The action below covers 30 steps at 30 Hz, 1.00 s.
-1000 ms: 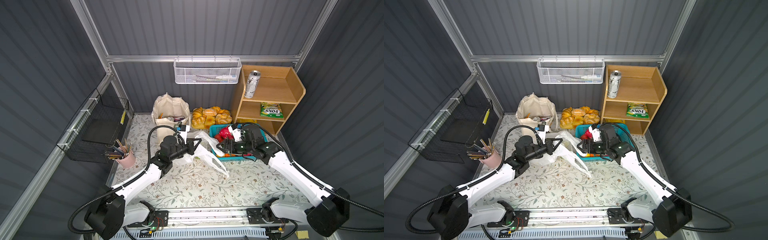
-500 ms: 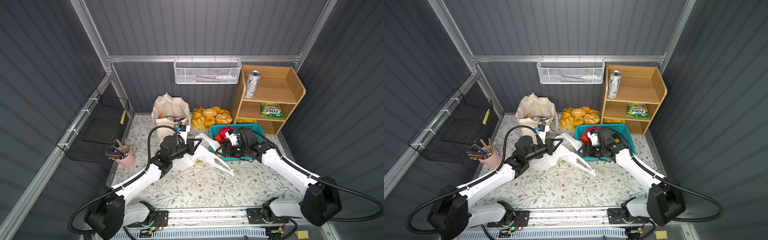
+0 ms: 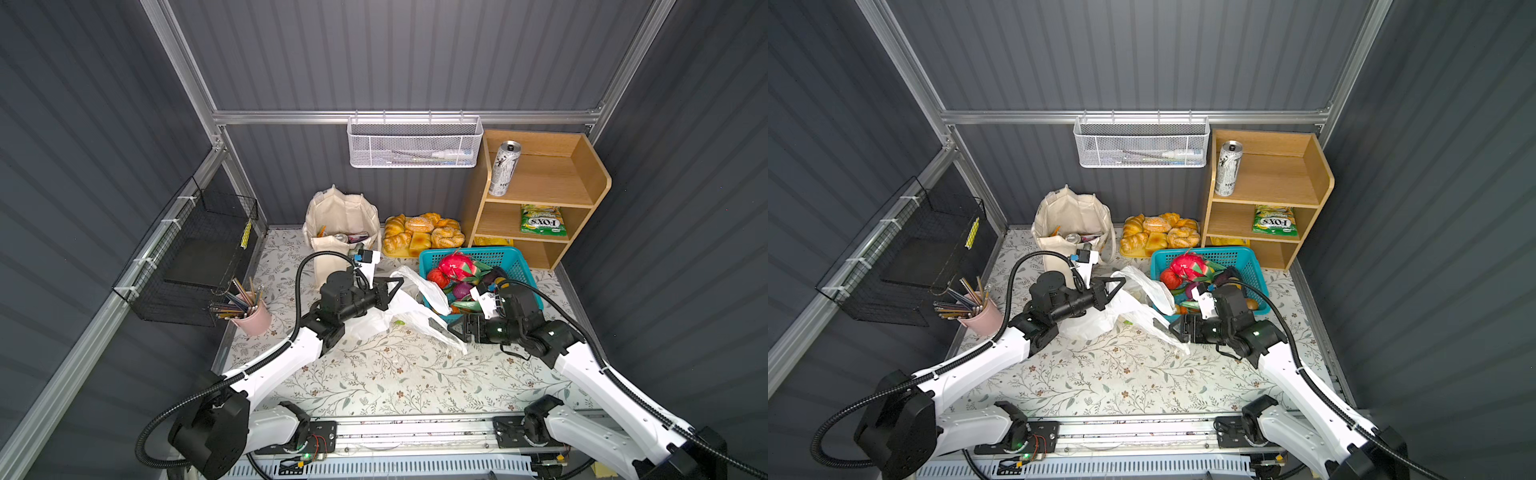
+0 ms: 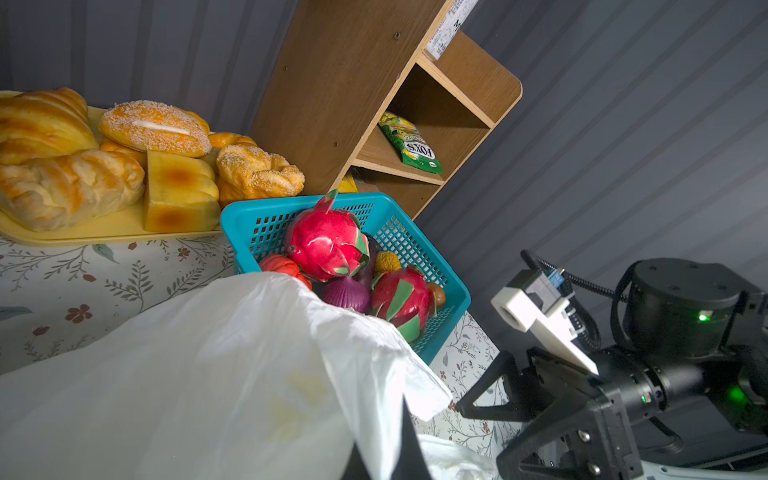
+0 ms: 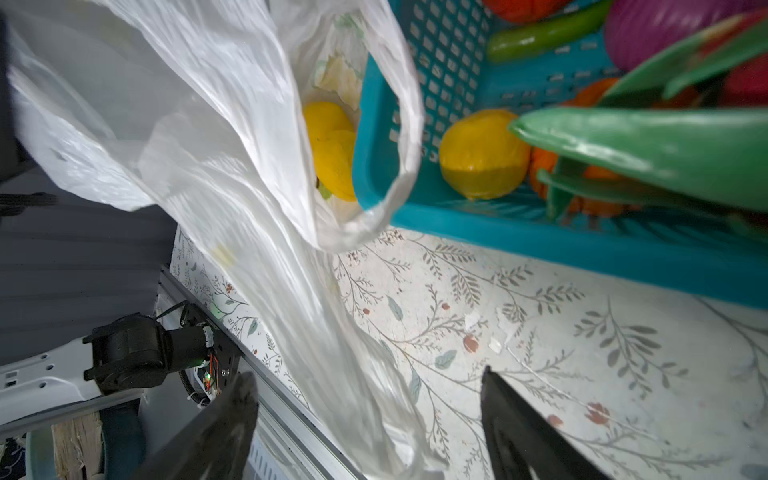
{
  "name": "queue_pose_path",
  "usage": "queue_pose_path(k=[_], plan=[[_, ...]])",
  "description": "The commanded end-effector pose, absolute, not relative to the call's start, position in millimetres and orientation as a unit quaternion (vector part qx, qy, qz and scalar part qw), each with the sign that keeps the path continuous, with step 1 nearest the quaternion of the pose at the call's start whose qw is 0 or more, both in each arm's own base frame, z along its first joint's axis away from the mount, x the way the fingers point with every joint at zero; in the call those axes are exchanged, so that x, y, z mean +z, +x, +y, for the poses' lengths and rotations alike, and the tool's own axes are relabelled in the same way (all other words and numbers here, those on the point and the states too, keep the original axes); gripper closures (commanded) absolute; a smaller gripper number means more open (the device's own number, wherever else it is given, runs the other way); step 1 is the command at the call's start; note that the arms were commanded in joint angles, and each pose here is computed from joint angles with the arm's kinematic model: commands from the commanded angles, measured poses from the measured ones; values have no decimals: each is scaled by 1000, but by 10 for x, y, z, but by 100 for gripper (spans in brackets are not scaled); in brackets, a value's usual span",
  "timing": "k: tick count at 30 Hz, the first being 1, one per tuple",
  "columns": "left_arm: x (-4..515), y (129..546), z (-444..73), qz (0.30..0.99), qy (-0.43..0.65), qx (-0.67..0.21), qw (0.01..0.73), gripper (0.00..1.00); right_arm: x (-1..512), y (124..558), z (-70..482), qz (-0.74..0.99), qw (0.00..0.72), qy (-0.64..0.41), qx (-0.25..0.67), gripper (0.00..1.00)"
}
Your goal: Place the mixed food into the grocery bags and tie them
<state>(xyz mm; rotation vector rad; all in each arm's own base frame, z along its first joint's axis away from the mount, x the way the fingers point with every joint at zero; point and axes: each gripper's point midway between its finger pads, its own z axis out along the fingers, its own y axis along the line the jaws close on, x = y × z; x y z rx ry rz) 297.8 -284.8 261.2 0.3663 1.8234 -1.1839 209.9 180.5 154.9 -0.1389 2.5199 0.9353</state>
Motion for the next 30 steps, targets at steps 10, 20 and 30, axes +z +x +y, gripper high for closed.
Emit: queue_pose_path(k=[10,20,30], plan=[[2768,3008,-2879,723,158,-488,463,100,1260,1882,1866,914,164,-36,370,32],[2763,3034,-2870,725,154,-485,464,100,1697,2103,1971,904,197,-72,372,95],[3139,3363,-2300,741,151,-395,522,0,2753,2332,2204,875,252,-139,389,100]])
